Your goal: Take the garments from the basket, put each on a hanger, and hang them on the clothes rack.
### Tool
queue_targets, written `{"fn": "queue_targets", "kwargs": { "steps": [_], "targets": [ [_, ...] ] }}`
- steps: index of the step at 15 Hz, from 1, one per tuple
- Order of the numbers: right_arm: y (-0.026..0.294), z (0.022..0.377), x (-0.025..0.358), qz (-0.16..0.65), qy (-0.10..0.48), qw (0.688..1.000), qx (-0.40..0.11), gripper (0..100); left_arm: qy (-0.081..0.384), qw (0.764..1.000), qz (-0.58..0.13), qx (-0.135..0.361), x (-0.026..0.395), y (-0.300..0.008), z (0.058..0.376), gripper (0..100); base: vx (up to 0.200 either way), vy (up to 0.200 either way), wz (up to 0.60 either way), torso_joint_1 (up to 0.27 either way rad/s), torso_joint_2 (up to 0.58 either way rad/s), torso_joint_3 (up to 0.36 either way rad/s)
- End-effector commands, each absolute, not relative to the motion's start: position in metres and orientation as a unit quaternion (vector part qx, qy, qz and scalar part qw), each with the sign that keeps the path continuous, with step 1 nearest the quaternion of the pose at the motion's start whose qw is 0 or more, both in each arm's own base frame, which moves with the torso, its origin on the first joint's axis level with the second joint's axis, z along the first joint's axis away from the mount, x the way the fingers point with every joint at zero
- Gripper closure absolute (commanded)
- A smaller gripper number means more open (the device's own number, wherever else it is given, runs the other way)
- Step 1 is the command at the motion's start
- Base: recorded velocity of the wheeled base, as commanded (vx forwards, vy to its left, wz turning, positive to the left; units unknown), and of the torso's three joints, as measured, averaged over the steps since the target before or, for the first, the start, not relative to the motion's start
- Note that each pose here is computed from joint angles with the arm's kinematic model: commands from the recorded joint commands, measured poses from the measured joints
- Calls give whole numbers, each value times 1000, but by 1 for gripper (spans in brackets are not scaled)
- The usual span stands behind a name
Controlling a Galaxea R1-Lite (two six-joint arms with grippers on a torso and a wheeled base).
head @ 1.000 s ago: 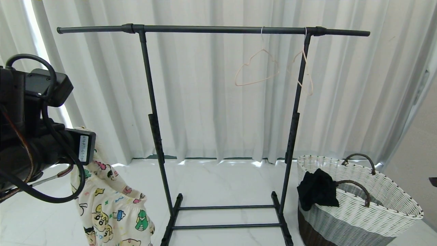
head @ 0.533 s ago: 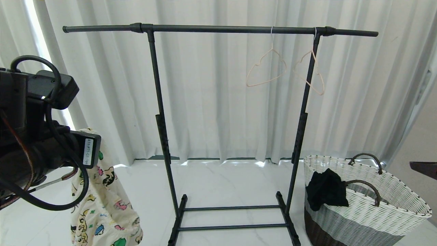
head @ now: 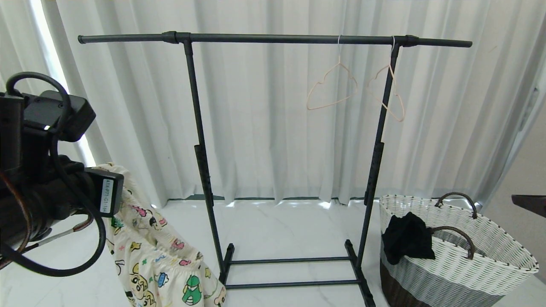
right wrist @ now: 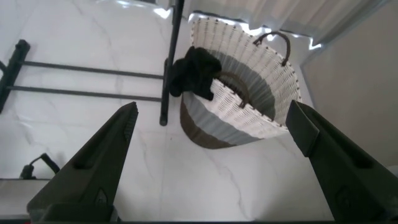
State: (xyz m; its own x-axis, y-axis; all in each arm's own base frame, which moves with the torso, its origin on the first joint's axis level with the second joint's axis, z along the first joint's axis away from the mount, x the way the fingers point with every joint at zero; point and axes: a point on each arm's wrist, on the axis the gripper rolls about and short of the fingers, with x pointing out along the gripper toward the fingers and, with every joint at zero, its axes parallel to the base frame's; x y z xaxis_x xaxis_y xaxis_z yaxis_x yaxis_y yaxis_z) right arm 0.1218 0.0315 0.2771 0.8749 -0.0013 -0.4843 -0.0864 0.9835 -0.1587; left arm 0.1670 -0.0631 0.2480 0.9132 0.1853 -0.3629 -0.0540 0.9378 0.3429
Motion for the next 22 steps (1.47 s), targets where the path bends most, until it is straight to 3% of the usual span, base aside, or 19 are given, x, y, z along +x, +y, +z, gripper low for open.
{"fn": "queue_targets", "kwargs": {
  "steps": [1,22],
  "targets": [
    [32,277,123,23,249,964,-89,0,194,965,62,163,163,-62,249,100,0,0,0,95,-286,-246],
    [33,275,133,15,238,967,-88,0,195,965,57,164,162,-62,248,100,0,-10,0,202,-494,-283]
  ]
}}
